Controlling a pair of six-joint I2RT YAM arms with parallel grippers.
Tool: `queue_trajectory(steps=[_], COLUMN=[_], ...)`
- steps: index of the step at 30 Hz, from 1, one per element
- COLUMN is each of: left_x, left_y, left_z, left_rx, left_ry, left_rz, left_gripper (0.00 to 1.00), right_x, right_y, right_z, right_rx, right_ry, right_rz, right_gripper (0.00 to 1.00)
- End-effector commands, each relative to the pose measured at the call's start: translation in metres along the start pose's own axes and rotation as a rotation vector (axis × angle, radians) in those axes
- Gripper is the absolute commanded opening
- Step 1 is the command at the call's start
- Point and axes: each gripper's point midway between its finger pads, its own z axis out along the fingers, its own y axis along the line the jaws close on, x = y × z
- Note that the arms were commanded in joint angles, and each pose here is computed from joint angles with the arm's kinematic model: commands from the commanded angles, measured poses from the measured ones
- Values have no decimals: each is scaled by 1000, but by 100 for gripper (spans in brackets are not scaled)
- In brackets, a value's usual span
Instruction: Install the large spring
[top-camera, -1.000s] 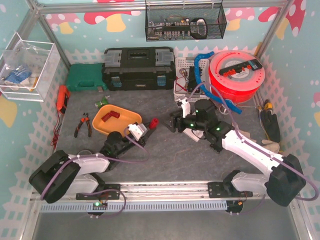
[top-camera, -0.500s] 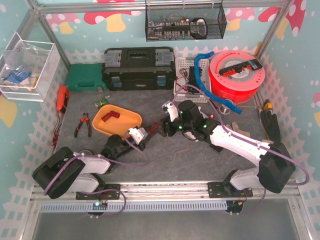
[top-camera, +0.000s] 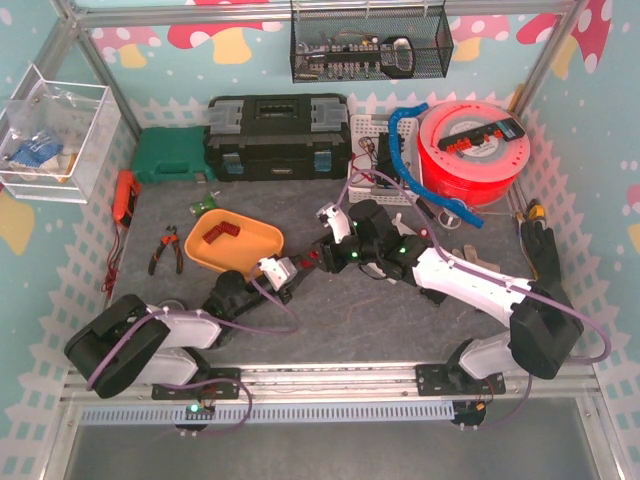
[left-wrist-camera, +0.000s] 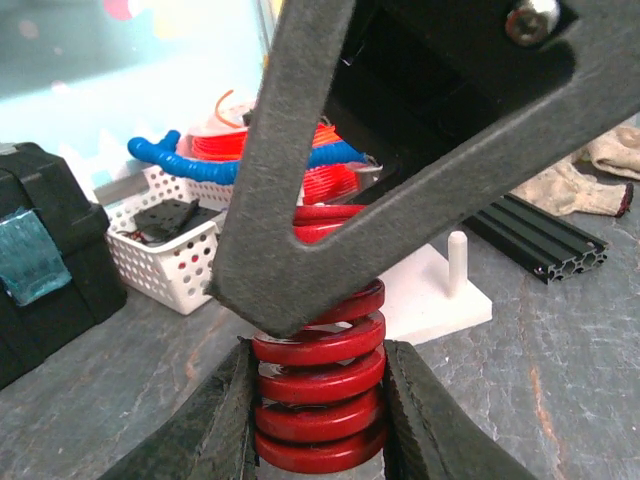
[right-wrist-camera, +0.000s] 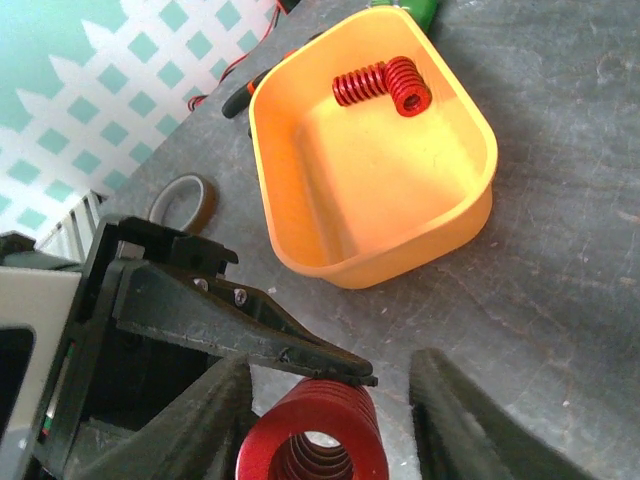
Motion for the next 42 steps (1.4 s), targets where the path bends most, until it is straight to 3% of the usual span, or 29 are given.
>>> queue_trajectory(steps=[1,6,8,10,11,12,19,23,32,42], left_x=[-17,-12,-9,-9,-8,-7,-6,-6,-2,-2], left_y=[3,7,10,12,14,15,17,18,18,18], left_z=[2,6,7,7,7,7,9,10,16,17], left_rx=[-18,-36,-51,-66,-72,-77,-84,-86,-76,-73], left_ry=[-54,-28,-16,-12,-7,0,20,33,59,60], left_rz=[32,21,17,12,11,10,5,4,-11,-22], left_gripper=[2,18,31,54,87,98,99,99,99,99], right_x=[1,-1,-5,-11,-13,-16,-40,-45,-36,-31], right_y=[5,0,-2,-6,-11,-17,-88,-128,-219,-257], right_z=[1,-3,-7,-12,-15,-18,-71,-100,-143,-133], right_rx=[-15,20,39,77,109,149,603,754,979,944], right_ry=[12,-9,-27,-55,-70,-85,-213,-255,-261,-252], right_rz=[-6,-14,-18,-23,-24,-26,-22,21,165,236], right_gripper=[40,6,0,0,0,0,0,0,0,0])
